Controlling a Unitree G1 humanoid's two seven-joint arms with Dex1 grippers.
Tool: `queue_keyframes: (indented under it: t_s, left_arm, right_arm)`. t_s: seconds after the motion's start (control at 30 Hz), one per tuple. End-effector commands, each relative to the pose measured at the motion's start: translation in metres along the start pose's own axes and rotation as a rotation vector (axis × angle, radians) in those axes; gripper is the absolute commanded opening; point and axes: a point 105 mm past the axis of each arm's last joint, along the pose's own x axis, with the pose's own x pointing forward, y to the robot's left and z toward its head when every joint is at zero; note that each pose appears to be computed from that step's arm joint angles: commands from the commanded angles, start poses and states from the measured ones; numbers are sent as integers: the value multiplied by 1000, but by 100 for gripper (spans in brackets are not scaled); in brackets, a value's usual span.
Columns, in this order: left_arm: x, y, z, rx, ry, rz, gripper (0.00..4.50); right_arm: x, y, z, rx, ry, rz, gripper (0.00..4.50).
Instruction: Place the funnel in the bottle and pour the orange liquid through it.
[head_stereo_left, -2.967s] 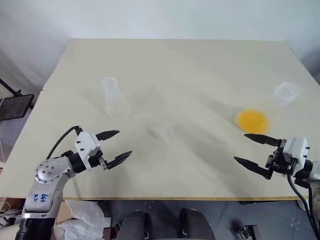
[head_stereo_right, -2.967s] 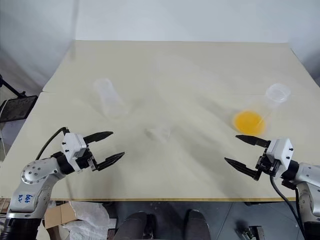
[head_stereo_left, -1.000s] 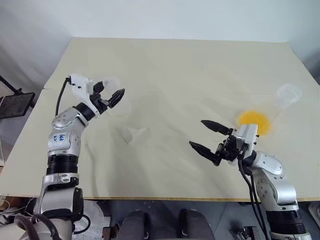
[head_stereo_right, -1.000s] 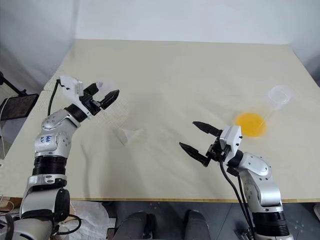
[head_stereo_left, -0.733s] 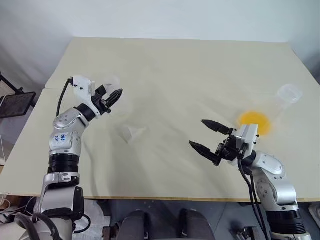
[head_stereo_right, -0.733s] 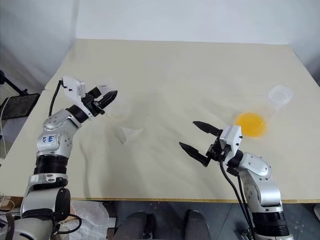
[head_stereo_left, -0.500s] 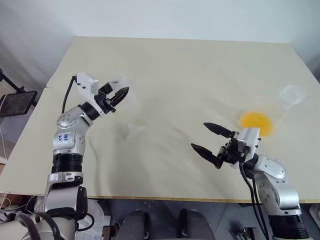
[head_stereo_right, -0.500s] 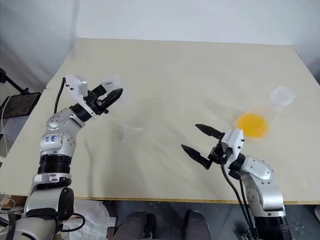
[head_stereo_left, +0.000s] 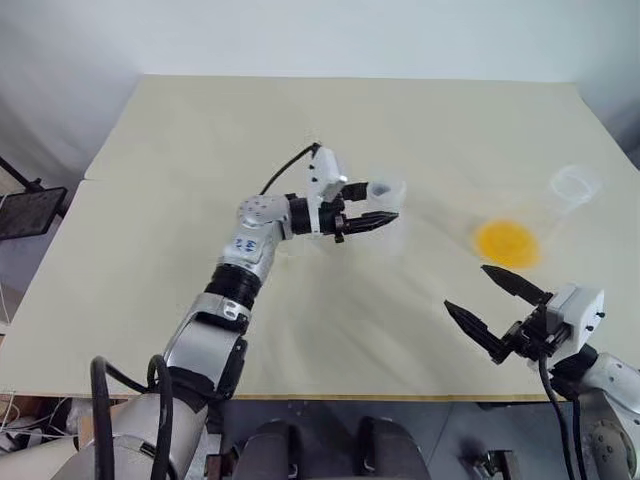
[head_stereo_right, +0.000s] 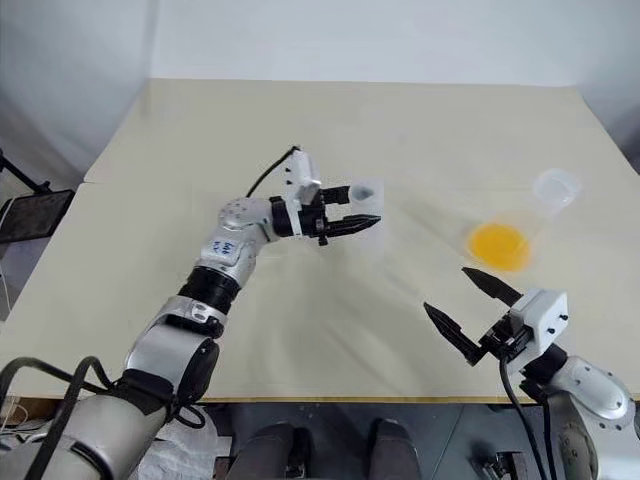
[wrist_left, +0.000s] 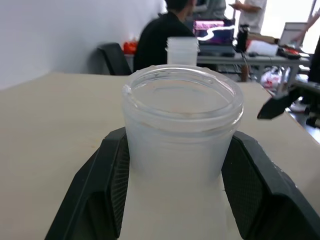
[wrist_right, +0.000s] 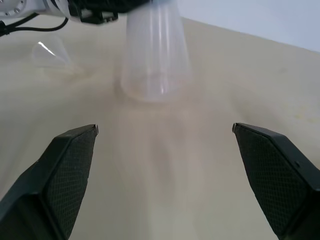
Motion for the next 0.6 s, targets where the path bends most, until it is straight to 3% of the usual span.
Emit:
queue_keyframes:
  t_s: [0.03, 0.27, 0.33, 0.5, 0.6]
  left_arm:
    - [3, 9, 7, 70, -1, 33, 229]
    - [0, 5, -9, 19, 68, -7, 229]
    - [-1, 3, -12, 16, 88, -20, 300]
    - [-10, 7, 1, 16, 41, -18, 421]
    - [-29, 9, 8, 17, 34, -40, 447]
  right_arm:
    - [-3, 4, 16, -27, -48, -26, 450]
    - [2, 12, 14, -5, -57, -27, 450]
    - [4, 12, 15, -3, -64, -25, 450]
    - [8, 11, 14, 2, -74, -19, 450]
    - [10, 12, 13, 7, -81, -12, 450]
